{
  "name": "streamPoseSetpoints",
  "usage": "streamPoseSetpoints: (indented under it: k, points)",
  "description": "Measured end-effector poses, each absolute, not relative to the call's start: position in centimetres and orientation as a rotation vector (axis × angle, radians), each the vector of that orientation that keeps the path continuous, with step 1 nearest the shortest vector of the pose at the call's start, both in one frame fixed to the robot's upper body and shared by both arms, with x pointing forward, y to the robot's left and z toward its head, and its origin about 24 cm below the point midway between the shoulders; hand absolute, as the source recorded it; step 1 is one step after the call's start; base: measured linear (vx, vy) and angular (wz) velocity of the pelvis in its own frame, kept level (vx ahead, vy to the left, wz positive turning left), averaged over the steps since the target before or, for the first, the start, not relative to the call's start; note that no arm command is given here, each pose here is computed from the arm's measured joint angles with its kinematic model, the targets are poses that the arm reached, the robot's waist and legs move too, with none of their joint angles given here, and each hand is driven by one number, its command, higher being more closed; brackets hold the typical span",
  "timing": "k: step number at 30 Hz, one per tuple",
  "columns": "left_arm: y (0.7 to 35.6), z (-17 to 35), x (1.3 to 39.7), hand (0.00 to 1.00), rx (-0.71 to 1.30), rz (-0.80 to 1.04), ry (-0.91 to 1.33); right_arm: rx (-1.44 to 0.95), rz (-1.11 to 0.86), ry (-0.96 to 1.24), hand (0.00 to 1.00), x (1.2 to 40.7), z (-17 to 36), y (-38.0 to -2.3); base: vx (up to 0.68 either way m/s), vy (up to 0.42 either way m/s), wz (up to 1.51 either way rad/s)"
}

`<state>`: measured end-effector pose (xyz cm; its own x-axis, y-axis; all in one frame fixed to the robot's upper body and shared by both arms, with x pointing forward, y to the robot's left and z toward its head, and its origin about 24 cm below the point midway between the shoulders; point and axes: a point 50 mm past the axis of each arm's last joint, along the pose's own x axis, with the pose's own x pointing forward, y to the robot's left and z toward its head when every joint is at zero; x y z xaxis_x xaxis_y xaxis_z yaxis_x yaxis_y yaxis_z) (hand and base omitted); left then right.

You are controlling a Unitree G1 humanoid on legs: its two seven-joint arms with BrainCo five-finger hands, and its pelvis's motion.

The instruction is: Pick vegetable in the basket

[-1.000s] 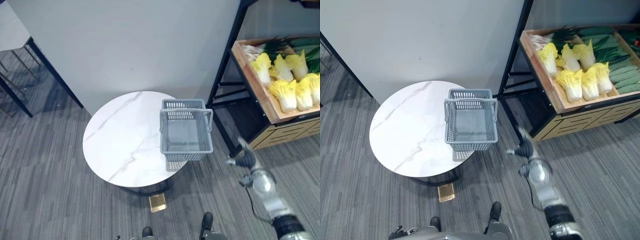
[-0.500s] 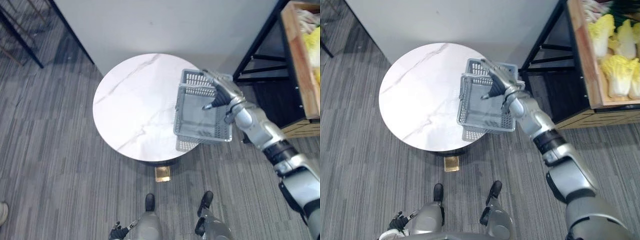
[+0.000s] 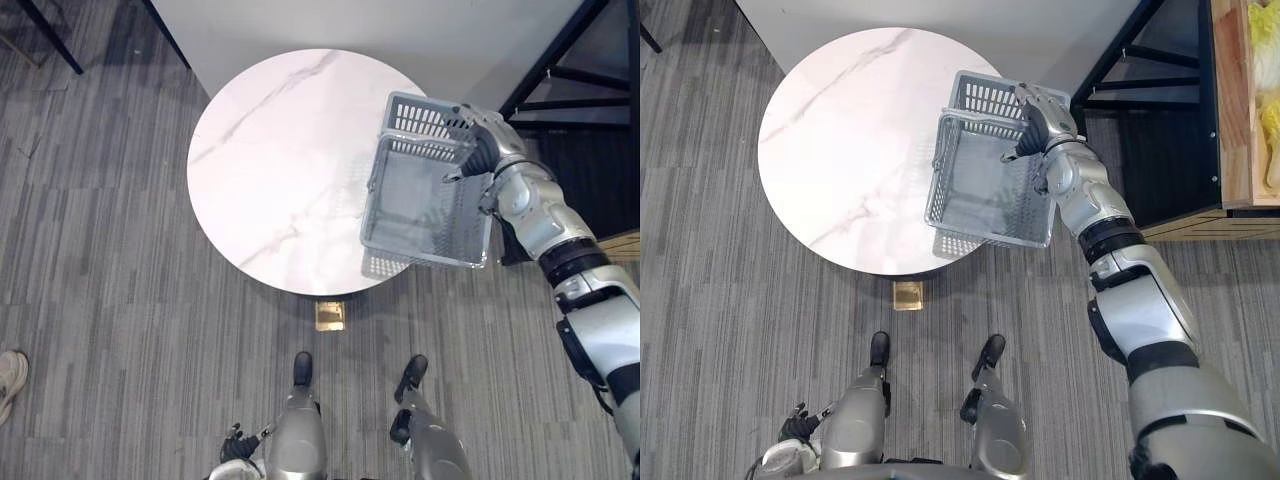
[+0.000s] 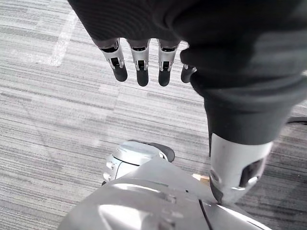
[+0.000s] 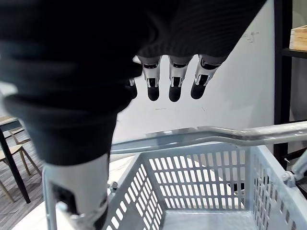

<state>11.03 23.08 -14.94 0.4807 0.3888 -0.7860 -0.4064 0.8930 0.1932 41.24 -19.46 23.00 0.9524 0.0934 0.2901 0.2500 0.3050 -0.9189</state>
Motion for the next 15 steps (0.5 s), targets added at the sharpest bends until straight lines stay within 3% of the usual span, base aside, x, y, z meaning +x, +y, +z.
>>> streamPoseSetpoints:
  k: [15]
  points:
    - [22.61,-14.75,11.92,0.0,0.019,0.443,0.936,-1.25,-0.178,-0.298,0.0,41.42,23.79,-20.41,0.01,0.001,0.02]
